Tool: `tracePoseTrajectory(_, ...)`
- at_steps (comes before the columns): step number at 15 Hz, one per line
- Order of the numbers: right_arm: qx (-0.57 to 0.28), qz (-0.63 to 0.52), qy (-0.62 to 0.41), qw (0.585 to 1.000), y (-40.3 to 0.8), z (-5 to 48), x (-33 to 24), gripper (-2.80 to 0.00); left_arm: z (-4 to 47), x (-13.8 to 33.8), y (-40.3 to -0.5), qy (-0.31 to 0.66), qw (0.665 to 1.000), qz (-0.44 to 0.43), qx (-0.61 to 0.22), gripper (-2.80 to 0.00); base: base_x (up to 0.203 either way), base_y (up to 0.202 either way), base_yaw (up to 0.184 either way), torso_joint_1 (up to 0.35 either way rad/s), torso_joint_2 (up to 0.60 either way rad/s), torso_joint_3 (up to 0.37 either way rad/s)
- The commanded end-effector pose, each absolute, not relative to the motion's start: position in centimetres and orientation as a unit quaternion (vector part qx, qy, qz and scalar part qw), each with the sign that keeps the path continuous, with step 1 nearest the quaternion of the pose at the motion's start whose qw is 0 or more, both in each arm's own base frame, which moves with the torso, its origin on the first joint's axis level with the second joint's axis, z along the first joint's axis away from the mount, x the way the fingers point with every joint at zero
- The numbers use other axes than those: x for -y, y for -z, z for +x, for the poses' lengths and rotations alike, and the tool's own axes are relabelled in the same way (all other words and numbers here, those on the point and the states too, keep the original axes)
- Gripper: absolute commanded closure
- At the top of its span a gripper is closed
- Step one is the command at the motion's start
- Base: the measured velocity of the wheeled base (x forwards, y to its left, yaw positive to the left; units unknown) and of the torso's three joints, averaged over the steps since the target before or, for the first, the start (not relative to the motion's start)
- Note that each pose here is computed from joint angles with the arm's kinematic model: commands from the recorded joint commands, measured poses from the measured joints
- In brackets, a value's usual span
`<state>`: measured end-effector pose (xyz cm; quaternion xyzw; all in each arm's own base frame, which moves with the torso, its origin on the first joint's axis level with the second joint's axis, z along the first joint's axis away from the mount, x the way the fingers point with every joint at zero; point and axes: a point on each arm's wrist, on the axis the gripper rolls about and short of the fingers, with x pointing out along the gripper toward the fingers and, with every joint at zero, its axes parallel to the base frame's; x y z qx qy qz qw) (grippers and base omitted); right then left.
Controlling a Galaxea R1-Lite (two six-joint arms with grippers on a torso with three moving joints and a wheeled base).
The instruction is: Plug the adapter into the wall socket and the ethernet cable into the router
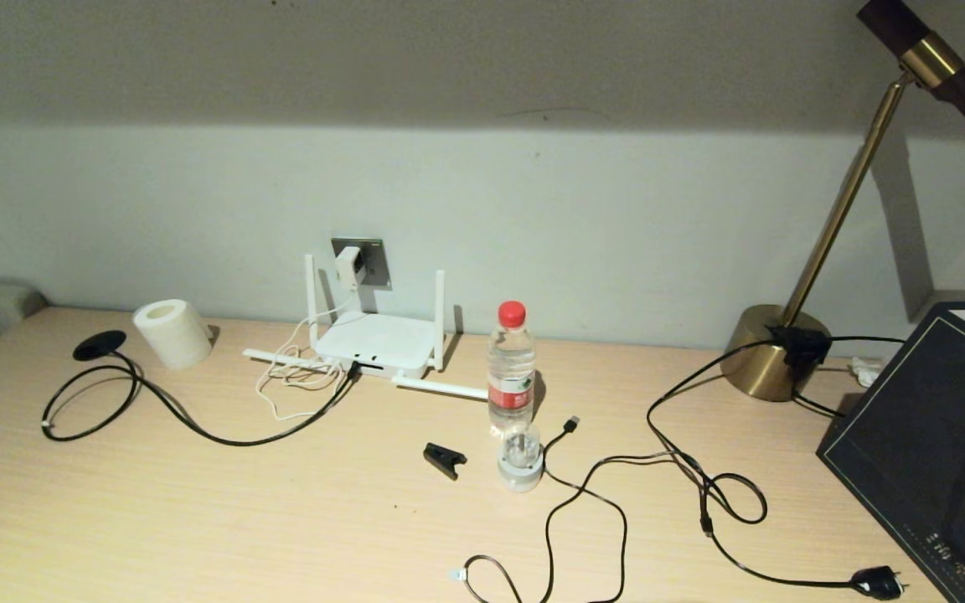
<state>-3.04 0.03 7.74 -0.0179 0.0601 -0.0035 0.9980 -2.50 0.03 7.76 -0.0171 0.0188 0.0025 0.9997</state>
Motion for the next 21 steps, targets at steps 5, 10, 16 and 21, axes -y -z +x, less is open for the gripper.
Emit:
tracePoseTrajectory(5, -0.061, -0.020, 0.003, 0.998, -7.73, -3.03, -0.03, 0.00, -2.54, -0.03, -7.68, -0.003, 1.000, -0.018, -0.018, 0.00, 0.000, 0.000, 0.000, 0.000, 0.00, 0.000)
tracePoseTrajectory(10, -0.062, -0.022, 0.002, 0.998, -7.72, -3.03, -0.03, 0.00, -2.55, -0.03, -7.68, -0.003, 1.000, -0.018, -0.018, 0.00, 0.000, 0.000, 0.000, 0.000, 0.00, 0.000)
tracePoseTrajectory(16, -0.062, -0.025, -0.002, 0.998, -7.72, -3.03, -0.05, 0.00, -2.54, -0.03, -7.69, -0.003, 1.000, -0.018, -0.018, 0.00, 0.000, 0.000, 0.000, 0.000, 0.00, 0.000)
tracePoseTrajectory(21, -0.062, -0.025, -0.002, 0.998, -7.72, -3.03, -0.05, 0.00, -2.54, -0.03, -7.68, -0.003, 1.000, -0.018, -0.018, 0.00, 0.000, 0.000, 0.000, 0.000, 0.00, 0.000)
